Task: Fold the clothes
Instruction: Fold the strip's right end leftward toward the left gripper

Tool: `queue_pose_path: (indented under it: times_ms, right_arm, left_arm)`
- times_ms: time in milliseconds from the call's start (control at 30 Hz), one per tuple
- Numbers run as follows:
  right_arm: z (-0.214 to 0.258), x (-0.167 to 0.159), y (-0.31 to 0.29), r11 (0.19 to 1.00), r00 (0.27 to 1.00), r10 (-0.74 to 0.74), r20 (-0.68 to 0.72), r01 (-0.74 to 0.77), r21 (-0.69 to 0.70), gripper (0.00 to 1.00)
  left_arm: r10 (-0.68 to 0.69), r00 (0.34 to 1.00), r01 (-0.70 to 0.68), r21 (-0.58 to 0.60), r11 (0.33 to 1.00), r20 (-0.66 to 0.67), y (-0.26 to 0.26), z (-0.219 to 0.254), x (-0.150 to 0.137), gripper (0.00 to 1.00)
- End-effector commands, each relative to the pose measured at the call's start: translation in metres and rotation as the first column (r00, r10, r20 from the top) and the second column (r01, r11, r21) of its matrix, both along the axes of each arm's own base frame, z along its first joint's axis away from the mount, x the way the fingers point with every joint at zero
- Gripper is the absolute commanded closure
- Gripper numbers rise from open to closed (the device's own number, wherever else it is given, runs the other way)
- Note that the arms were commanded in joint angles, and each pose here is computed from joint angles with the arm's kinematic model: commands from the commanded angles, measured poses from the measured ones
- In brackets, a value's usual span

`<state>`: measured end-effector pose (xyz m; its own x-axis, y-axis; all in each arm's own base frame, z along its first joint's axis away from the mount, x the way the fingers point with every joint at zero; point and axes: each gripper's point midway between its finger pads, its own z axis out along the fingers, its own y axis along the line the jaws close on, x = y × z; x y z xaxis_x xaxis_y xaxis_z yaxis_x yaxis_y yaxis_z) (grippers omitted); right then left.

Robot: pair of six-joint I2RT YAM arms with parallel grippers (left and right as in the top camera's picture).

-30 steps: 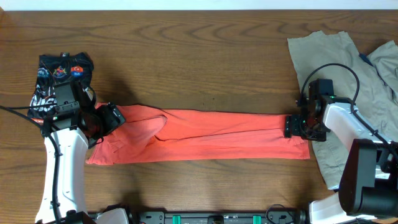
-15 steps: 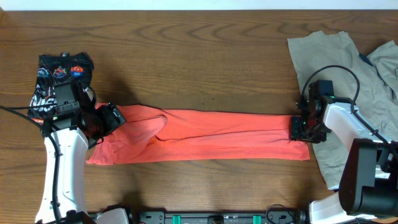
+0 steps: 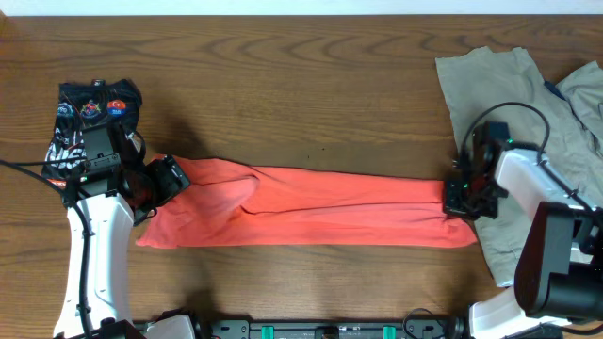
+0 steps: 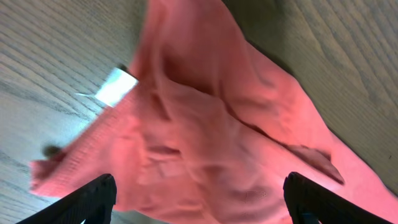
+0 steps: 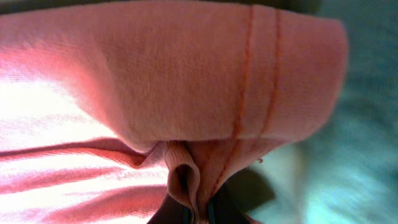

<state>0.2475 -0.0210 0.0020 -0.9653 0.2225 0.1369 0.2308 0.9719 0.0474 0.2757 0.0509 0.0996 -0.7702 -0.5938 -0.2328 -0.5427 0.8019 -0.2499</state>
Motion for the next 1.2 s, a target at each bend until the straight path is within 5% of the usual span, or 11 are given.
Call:
queue_pose_path:
  times_ms: [0, 233, 500, 1167]
  right_arm:
    - [0.024, 0.025, -0.030, 0.992, 0.997, -0.061, 0.041, 0.065, -0.107, 0.99]
    - [0.077, 0.057, 0.006, 0.997, 0.992, 0.075, 0.102, -0.077, 0.011, 0.99]
    - [0.081, 0.051, 0.102, 0.951, 0.948, 0.297, 0.116, -0.304, 0.057, 0.99]
    - [0.075, 0.017, 0.205, 0.912, 0.917, 0.383, 0.111, -0.394, 0.112, 0.99]
  left_arm:
    - [-0.021, 1.000, 0.021, 0.000, 1.000, -0.003, -0.001, 0.000, 0.000, 0.12]
    - [-0.021, 1.000, 0.021, -0.001, 1.000, -0.003, -0.001, 0.000, 0.000, 0.13]
    - [-0.021, 1.000, 0.021, -0.003, 1.000, -0.010, -0.001, -0.001, -0.001, 0.12]
    - [-0.020, 0.999, 0.020, -0.008, 1.000, -0.027, -0.003, -0.004, -0.006, 0.12]
